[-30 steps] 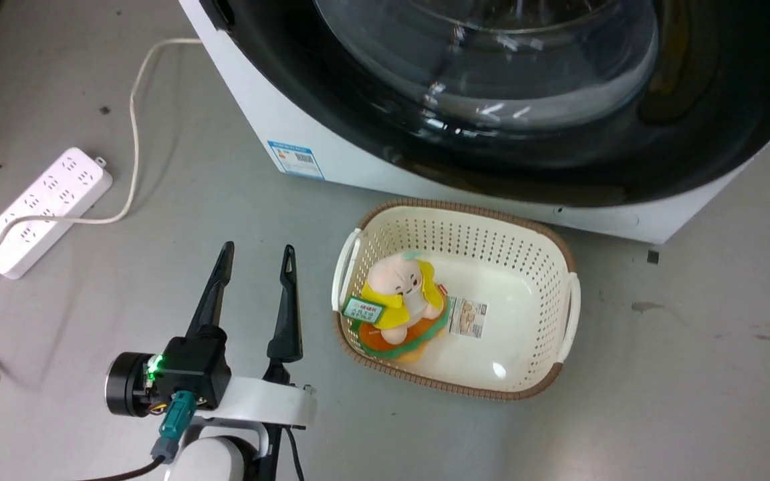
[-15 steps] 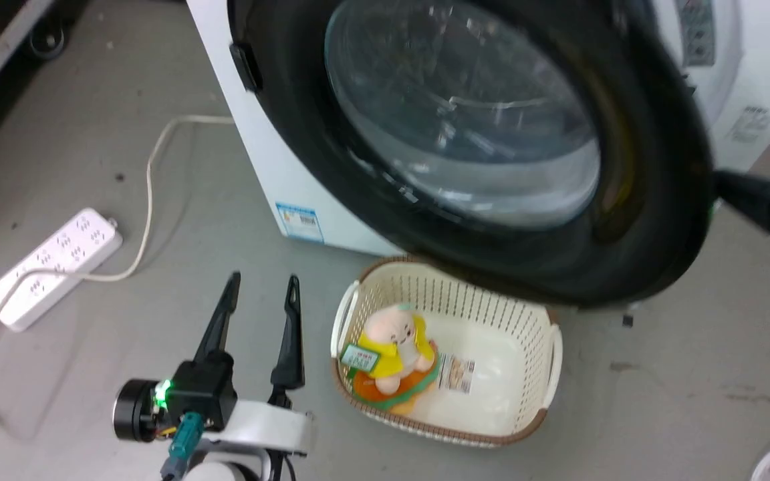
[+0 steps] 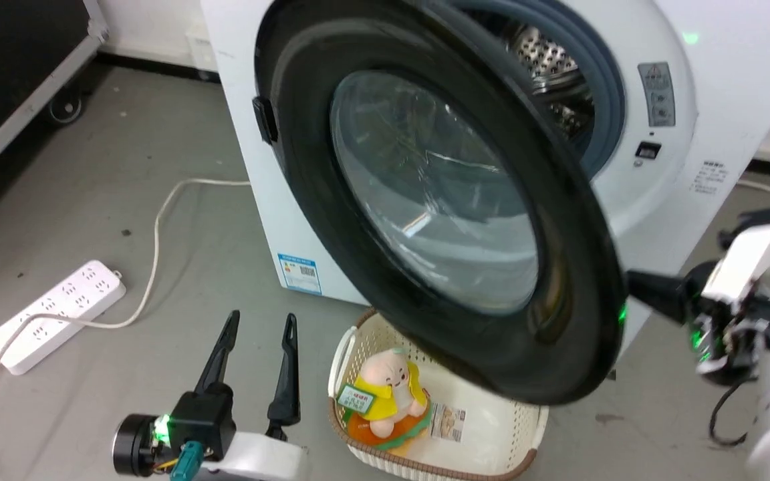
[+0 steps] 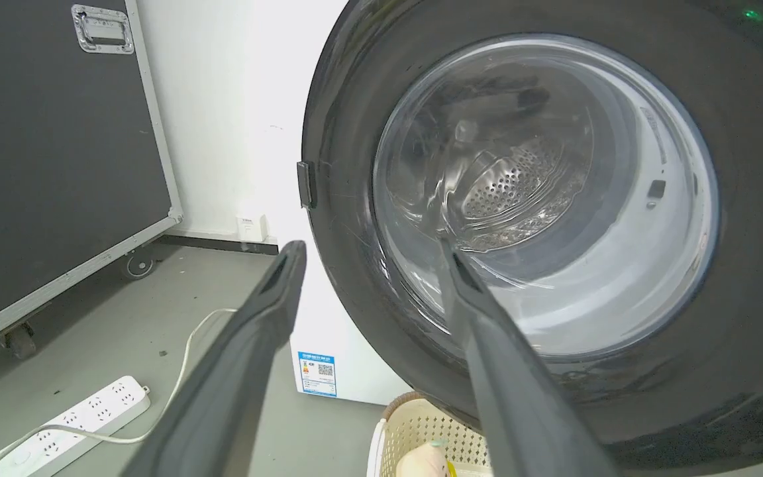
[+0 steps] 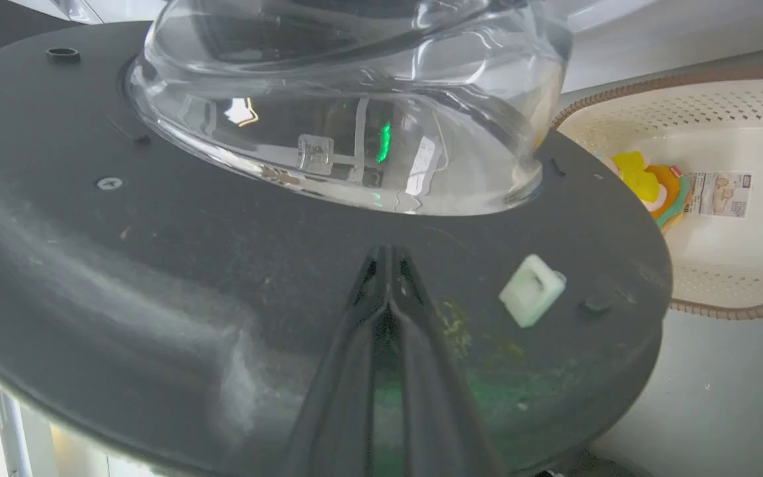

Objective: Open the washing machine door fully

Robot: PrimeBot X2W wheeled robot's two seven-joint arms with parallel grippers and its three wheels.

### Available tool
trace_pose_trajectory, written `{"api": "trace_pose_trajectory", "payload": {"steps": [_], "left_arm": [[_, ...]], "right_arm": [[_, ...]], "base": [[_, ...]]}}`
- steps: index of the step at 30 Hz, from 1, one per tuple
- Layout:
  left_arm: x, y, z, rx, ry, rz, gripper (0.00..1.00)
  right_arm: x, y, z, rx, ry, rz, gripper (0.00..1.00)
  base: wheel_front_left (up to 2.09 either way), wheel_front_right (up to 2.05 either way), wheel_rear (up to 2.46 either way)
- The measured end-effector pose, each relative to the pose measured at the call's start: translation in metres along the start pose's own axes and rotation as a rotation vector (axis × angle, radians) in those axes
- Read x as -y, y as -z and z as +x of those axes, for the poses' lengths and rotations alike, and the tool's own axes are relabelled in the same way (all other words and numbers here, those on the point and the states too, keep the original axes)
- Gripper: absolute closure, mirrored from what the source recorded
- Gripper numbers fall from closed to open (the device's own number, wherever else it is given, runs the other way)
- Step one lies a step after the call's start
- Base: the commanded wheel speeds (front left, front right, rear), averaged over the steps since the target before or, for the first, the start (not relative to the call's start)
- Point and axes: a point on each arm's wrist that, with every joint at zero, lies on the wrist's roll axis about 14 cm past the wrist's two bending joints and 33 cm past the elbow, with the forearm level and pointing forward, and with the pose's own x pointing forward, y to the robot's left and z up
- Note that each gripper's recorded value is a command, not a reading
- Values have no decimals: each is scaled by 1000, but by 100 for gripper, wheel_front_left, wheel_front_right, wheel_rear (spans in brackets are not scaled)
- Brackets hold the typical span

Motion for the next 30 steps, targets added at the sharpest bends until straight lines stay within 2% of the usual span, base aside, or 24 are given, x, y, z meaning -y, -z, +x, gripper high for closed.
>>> {"api": "trace_pose_trajectory", "payload": {"steps": [13, 25, 30], "left_arm": [[-6, 2, -25, -13, -16, -3, 0], [-17, 8, -41, -39, -52, -3, 0], [-19, 11, -45, -50, -62, -3, 0]], "right_arm": [[-18, 75, 24, -188, -119, 0, 100], [-39, 163, 46, -407, -223, -38, 100], [-44, 177, 51, -433, -238, -45, 100]], "base": [[0, 0, 0], [0, 0, 0], [0, 0, 0]]}}
